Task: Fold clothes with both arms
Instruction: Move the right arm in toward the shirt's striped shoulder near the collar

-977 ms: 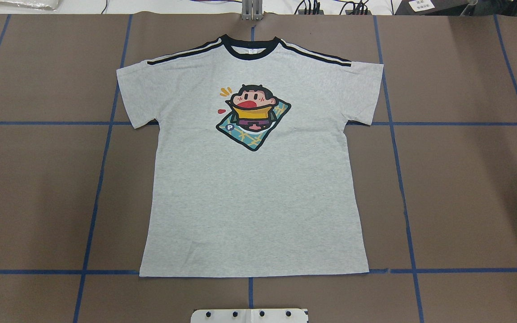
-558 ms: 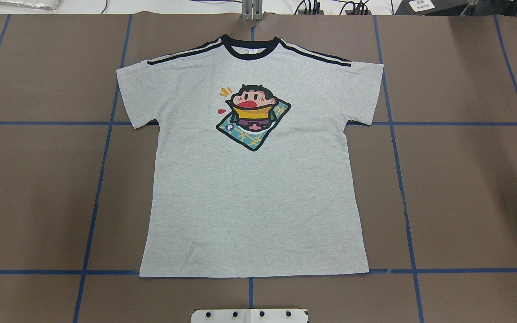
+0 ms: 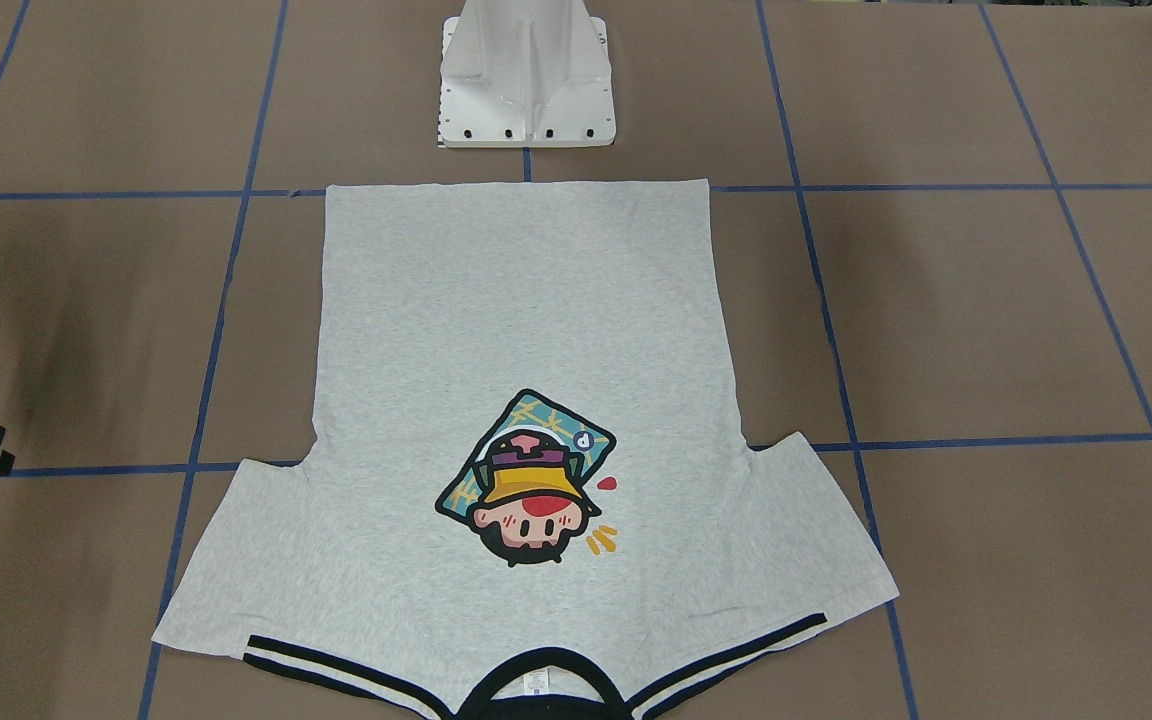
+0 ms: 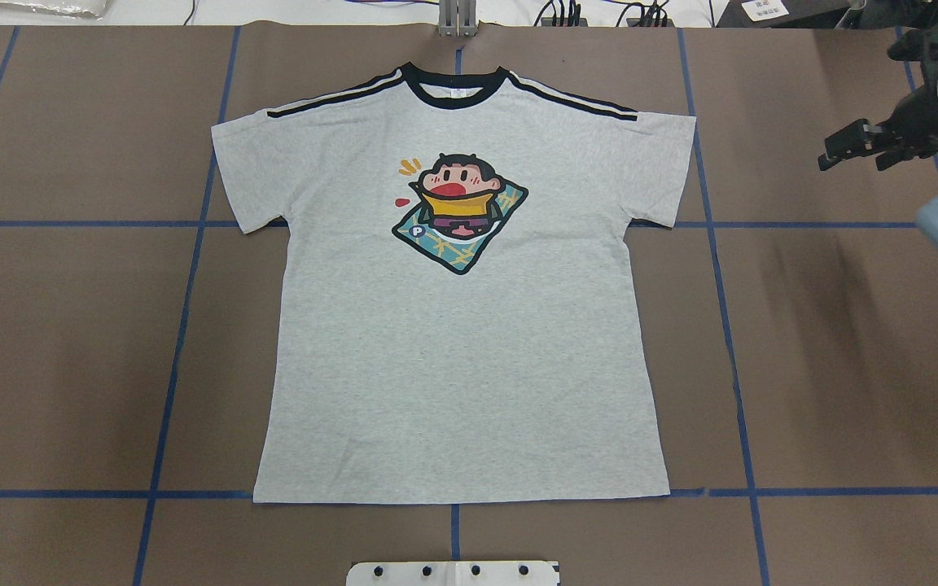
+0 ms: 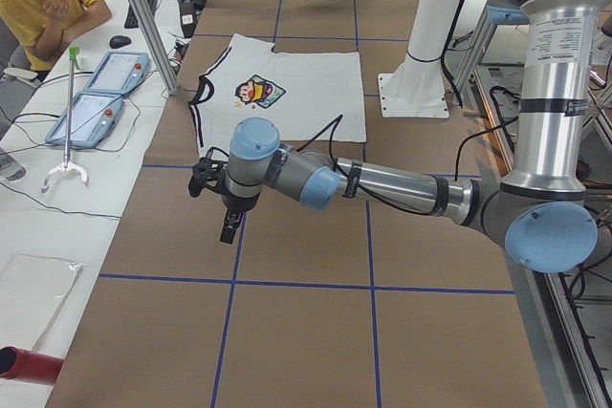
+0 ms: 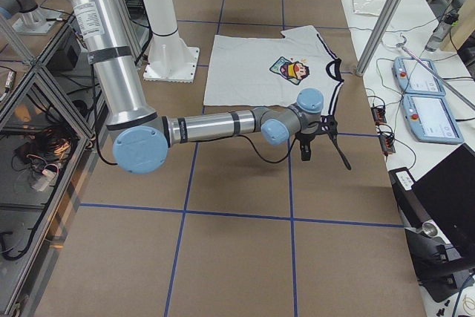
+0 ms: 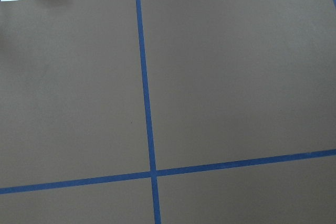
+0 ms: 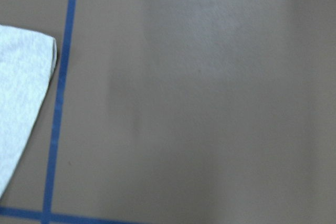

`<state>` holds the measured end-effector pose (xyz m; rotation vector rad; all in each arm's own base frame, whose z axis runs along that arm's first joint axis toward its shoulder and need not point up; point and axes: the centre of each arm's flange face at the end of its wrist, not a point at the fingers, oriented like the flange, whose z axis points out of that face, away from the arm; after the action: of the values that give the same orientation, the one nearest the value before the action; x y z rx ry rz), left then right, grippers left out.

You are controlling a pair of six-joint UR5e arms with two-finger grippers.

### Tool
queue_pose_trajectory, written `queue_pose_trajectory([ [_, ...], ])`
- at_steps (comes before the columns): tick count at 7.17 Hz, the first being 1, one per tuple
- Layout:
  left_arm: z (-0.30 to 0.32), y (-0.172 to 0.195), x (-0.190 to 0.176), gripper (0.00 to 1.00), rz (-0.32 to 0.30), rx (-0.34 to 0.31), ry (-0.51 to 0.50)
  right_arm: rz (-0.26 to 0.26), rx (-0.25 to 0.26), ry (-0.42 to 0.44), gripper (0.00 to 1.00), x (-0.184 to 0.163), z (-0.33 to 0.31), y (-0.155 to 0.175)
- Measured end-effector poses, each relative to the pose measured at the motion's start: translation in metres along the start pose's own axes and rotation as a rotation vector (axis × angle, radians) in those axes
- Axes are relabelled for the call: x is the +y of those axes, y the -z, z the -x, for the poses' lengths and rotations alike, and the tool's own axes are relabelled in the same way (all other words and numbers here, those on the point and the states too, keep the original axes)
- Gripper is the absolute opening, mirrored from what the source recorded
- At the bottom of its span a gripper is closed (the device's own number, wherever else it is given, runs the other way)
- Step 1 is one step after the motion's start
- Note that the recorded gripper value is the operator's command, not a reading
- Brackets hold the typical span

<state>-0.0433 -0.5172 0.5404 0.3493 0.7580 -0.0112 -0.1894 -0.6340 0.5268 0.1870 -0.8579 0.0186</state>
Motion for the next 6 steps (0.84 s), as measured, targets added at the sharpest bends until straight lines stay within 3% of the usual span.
queue_pose_trajectory([
  [2,-0.004,0.002,-0.003,1.0,-0.019,0.0,-0.025,-0.11,0.033,-0.006,0.98,-0.049,0.059,-0.027],
  [3,-0.006,0.002,-0.004,1.0,-0.042,0.004,-0.049,-0.17,0.043,-0.015,0.92,-0.067,0.087,-0.043],
  [6,-0.007,0.001,-0.004,1.0,-0.07,0.014,-0.076,-0.34,0.04,-0.135,0.92,-0.079,0.136,-0.098],
])
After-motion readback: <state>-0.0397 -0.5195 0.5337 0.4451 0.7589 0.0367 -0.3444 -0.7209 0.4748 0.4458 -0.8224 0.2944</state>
